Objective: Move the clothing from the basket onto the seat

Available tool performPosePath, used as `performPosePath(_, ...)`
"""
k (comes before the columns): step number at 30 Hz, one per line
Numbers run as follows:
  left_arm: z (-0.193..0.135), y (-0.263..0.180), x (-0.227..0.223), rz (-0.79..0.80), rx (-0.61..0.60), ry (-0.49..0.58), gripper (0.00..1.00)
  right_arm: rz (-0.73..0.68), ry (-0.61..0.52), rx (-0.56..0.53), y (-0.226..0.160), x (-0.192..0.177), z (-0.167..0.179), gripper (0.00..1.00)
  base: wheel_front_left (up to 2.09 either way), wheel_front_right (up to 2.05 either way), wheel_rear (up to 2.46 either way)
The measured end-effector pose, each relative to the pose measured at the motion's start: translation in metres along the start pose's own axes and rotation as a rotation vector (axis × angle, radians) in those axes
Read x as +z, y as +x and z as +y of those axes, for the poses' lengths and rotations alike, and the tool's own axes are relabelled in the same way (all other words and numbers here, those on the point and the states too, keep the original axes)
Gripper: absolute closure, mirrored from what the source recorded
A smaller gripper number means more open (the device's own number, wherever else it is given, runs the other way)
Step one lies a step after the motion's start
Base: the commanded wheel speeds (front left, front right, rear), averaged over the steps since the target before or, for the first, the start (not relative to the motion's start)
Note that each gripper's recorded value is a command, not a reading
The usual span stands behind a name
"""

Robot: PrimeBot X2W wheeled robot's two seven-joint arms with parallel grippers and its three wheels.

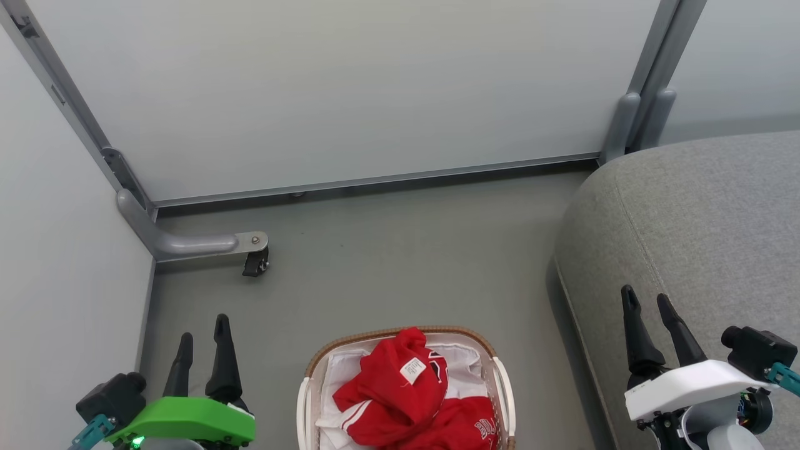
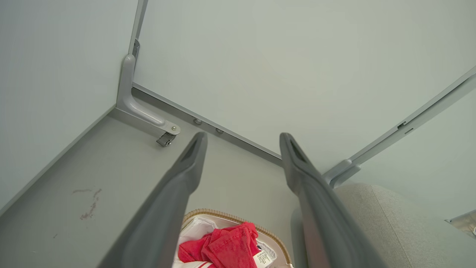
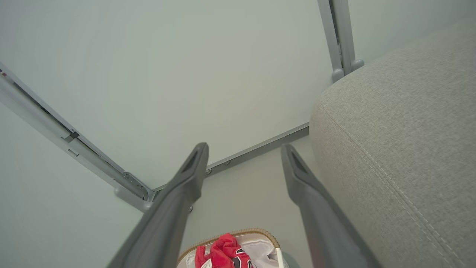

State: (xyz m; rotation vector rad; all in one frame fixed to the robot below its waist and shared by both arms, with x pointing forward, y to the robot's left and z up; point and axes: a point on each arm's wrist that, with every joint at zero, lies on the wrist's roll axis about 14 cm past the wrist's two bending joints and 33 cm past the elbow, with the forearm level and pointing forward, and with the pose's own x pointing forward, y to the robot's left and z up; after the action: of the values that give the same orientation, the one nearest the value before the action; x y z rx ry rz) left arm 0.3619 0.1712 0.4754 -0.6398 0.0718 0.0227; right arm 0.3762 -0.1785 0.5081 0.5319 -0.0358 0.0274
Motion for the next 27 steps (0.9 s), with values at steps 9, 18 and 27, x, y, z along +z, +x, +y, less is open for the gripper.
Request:
performPosePath(9,0.0,-0.003,-0.009,0.017,-0.007,0.073,0.0,0.003,-0.107,0.02,-0.002,-0.003,0.003,0.0,0.0,0.0,0.0)
performPosePath(18,-0.001,-0.005,-0.014,0.023,-0.018,0.142,0.0,-0.002,-0.189,0.038,-0.003,-0.004,0.006,0.0,0.0,0.0,0.0)
performPosePath(27,0.002,-0.008,-0.02,0.035,-0.02,0.206,0.0,-0.007,-0.27,0.058,-0.003,-0.004,0.009,0.0,0.0,0.0,0.0)
